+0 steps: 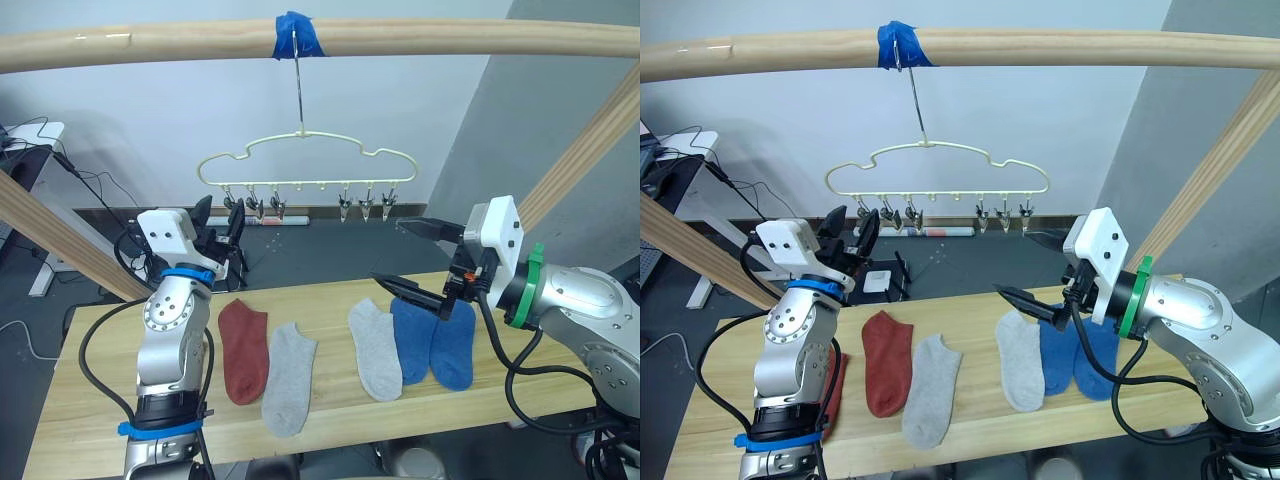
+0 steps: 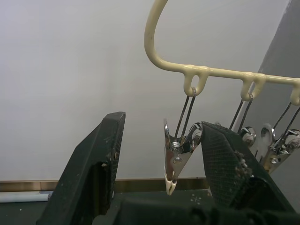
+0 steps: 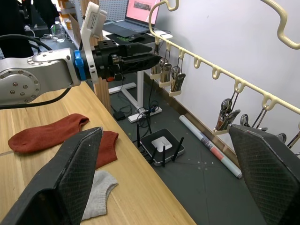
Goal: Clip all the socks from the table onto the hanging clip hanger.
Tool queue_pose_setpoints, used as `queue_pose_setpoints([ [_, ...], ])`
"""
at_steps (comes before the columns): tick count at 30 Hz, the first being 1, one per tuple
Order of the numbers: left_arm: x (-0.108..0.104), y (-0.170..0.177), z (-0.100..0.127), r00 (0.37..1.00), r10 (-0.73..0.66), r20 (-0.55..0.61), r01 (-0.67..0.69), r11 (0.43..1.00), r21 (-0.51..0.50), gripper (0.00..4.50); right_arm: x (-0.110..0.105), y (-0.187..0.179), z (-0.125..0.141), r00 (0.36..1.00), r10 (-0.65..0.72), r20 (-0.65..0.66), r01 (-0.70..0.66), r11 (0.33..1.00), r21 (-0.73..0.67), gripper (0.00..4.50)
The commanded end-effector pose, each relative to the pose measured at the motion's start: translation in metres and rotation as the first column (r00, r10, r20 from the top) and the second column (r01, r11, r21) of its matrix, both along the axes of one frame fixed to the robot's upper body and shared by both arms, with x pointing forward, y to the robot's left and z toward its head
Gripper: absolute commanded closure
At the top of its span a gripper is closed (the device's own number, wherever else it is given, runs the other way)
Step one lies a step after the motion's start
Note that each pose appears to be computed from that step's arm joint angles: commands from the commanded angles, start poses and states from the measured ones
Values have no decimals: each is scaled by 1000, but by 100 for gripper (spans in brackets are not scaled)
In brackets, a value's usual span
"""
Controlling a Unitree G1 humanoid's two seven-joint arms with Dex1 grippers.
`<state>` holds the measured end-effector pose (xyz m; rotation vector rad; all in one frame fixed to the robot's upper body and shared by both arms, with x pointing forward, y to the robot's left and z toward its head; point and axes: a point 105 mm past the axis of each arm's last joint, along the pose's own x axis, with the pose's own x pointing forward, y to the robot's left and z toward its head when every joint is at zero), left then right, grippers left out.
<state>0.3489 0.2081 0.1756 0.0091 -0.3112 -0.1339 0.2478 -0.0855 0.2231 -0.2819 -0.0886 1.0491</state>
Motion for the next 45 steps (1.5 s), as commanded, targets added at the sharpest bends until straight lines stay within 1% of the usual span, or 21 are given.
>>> queue_pose_setpoints([
  [1, -2, -4, 17, 998, -5, 60, 4, 1000, 22, 175, -7, 4, 7, 999, 32, 38, -33, 999, 16, 0],
  [9, -1, -3, 18, 998, 2, 60, -4, 1000, 31, 175, -7, 5, 8, 999, 33, 35, -33, 999, 21, 0],
  [10, -1, -3, 18, 998, 0, 60, -2, 1000, 30, 211, -8, 5, 7, 999, 33, 34, -34, 999, 21, 0],
  [13, -1, -5, 18, 998, -6, 61, 4, 999, 32, 287, -8, 6, 7, 999, 36, 31, -37, 999, 21, 0],
  [16, -1, -5, 18, 998, -4, 59, 2, 999, 34, 381, -9, 5, 7, 999, 37, 28, -38, 999, 21, 0],
  [18, -2, -4, 17, 998, -2, 58, 1, 999, 34, 410, -9, 6, 7, 999, 37, 27, -38, 999, 21, 0],
  [22, -3, -5, 17, 998, -2, 56, 0, 999, 37, 448, -10, 6, 6, 999, 34, 25, -35, 999, 23, 0],
  [25, -3, -4, 18, 998, 0, 60, -3, 999, 44, 449, -10, 6, 4, 999, 33, 7, -33, 999, 29, 0],
  [27, -4, -4, 19, 998, 1, 63, -4, 999, 48, 449, -8, 2, -5, 1000, 1, -18, -1, 1000, 0, 0],
  [29, -4, -4, 21, 998, 0, 66, -3, 999, 50, 449, -3, -5, -18, 998, -58, -38, 56, 997, -49, 0],
  [30, -5, -4, 21, 998, -2, 67, -2, 999, 50, 449, 2, -13, -27, 991, -124, -46, 120, 990, -77, 0],
  [32, -7, -5, 23, 998, -5, 69, 1, 999, 53, 449, 6, -26, -47, 968, -234, -91, 225, 969, -105, 0],
  [33, -9, -6, 24, 998, -9, 68, 5, 998, 59, 449, 9, -37, -64, 932, -341, -122, 326, 937, -124, 0],
  [34, -11, -7, 25, 998, -13, 67, 8, 998, 65, 449, 11, -49, -81, 883, -448, -144, 429, 892, -144, 0],
  [37, -14, -8, 28, 998, -20, 65, 15, 997, 78, 449, 14, -73, -115, 753, -635, -171, 606, 771, -195, 0],
  [39, -15, -8, 31, 998, -24, 66, 18, 996, 84, 449, 15, -82, -126, 704, -690, -167, 656, 723, -217, 0],
  [42, -17, -9, 35, 997, -34, 63, 29, 996, 89, 449, 24, -115, -156, 531, -826, -189, 800, 562, -209, 0],
  [43, -18, -9, 35, 997, -37, 61, 32, 995, 92, 449, 25, -122, -163, 493, -849, -190, 824, 526, -211, 0],
  [45, -18, -9, 36, 998, -40, 56, 35, 995, 93, 449, 28, -130, -172, 455, -871, -187, 846, 488, -217, 0],
])
